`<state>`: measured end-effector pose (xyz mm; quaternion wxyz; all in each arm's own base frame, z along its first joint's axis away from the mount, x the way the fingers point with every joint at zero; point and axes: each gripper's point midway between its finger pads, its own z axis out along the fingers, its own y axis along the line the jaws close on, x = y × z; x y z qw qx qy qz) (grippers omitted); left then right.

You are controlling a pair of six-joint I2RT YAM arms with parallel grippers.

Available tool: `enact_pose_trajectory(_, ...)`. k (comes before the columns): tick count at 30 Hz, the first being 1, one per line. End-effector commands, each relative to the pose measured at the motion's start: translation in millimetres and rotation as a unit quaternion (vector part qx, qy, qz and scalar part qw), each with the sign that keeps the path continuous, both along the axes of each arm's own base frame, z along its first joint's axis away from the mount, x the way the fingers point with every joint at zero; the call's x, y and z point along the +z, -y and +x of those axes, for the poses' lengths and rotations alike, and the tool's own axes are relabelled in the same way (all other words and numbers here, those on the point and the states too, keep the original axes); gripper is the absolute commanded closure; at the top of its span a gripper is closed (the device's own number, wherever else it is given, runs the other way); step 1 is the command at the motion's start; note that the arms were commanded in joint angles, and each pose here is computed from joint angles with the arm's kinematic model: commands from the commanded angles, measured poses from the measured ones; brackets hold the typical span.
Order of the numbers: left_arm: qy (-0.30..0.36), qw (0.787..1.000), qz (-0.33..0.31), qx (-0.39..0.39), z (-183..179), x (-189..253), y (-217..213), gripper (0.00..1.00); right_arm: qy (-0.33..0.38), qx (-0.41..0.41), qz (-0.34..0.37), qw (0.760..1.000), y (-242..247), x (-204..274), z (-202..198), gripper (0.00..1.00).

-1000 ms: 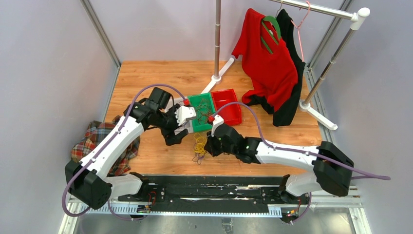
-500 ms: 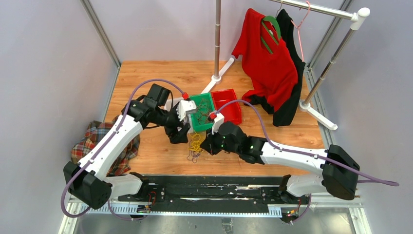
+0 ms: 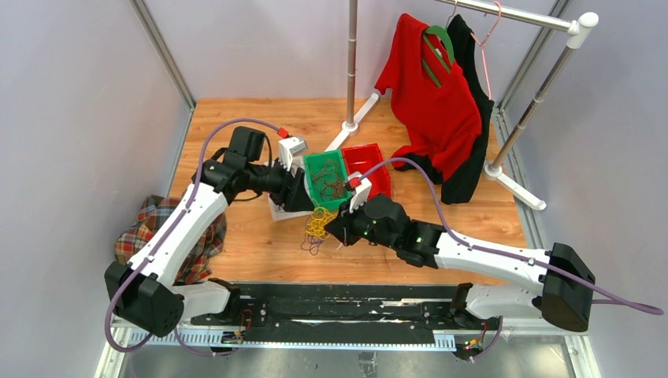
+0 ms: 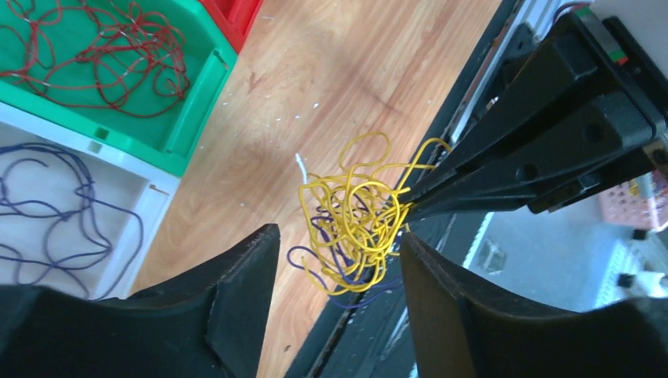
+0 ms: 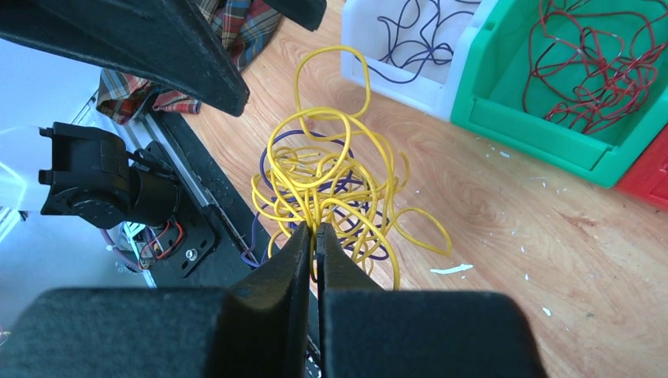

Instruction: Untangle the cables

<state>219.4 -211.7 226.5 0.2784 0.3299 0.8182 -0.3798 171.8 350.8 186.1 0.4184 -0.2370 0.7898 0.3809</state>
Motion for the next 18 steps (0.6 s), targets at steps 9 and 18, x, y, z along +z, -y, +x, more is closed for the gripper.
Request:
enact_pose_trajectory(9, -0.070, 0.996, -0.057, 0.013, -6.4, 2.1, 12.7, 0.48, 0.043, 0.007, 0.035, 0.998, -11.7, 40.0, -2.4, 0.99)
enact_pose_trajectory(18, -0.059, 0.997, -0.057, 0.013, -6.5, 8.5, 11.7, 0.86, 0.048, -0.005, 0.025, 0.999, -7.3, 36.8, 0.3, 0.99)
